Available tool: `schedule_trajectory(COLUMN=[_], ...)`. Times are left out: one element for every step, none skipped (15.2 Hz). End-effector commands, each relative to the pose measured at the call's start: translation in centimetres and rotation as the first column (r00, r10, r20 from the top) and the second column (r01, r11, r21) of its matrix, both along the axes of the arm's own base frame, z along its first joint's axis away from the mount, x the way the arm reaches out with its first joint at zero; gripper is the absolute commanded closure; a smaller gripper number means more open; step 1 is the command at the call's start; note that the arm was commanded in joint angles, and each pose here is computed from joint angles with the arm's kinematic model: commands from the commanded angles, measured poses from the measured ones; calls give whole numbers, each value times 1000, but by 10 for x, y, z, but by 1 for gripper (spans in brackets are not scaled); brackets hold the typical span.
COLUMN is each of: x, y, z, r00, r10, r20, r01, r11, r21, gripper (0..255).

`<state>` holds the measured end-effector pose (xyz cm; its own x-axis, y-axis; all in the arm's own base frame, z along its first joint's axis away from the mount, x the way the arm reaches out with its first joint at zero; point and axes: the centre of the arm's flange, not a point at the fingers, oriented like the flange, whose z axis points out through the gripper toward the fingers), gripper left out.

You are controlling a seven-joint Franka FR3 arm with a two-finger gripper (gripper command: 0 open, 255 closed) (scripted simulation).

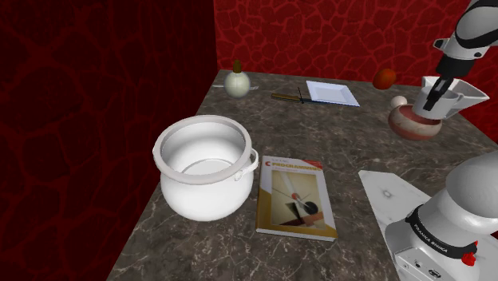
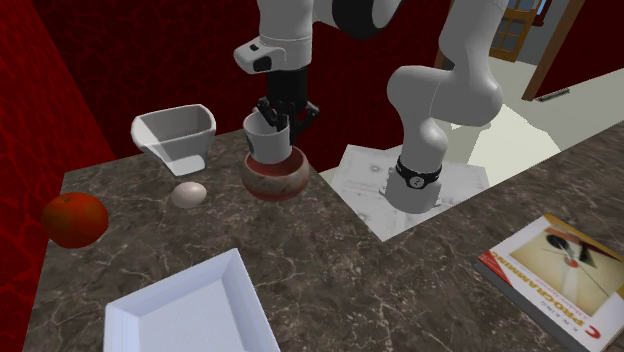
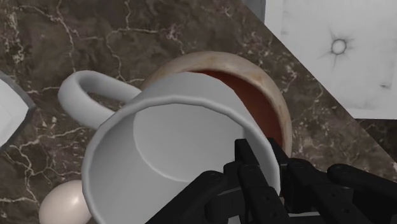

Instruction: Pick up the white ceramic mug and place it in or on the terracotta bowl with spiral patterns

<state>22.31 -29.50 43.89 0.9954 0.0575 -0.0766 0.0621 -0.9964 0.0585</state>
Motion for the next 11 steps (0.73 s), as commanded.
schedule_trajectory(x=[0,0,0,0,0,0,0,0,0,0,0], y=[0,0,0,0,0,0,0,0,0,0,0], z=[-3,-3,-3,-3,-3,-3,-3,-3,-3,-2,-2], r00=[1000,1000,1000,1000,1000,1000,1000,1000,1000,1000,1000], r10=[0,0,0,0,0,0,0,0,0,0,0], r20=[1,1,1,1,1,1,1,1,1,1,1], r01=[0,0,0,0,0,0,0,0,0,0,0], r11=[1000,1000,1000,1000,1000,1000,1000,1000,1000,1000,1000], r21=[-1,-1,-1,-1,-1,-1,-1,-1,-1,-1,-1], gripper=[255,255,255,255,255,255,255,0,0,0,0])
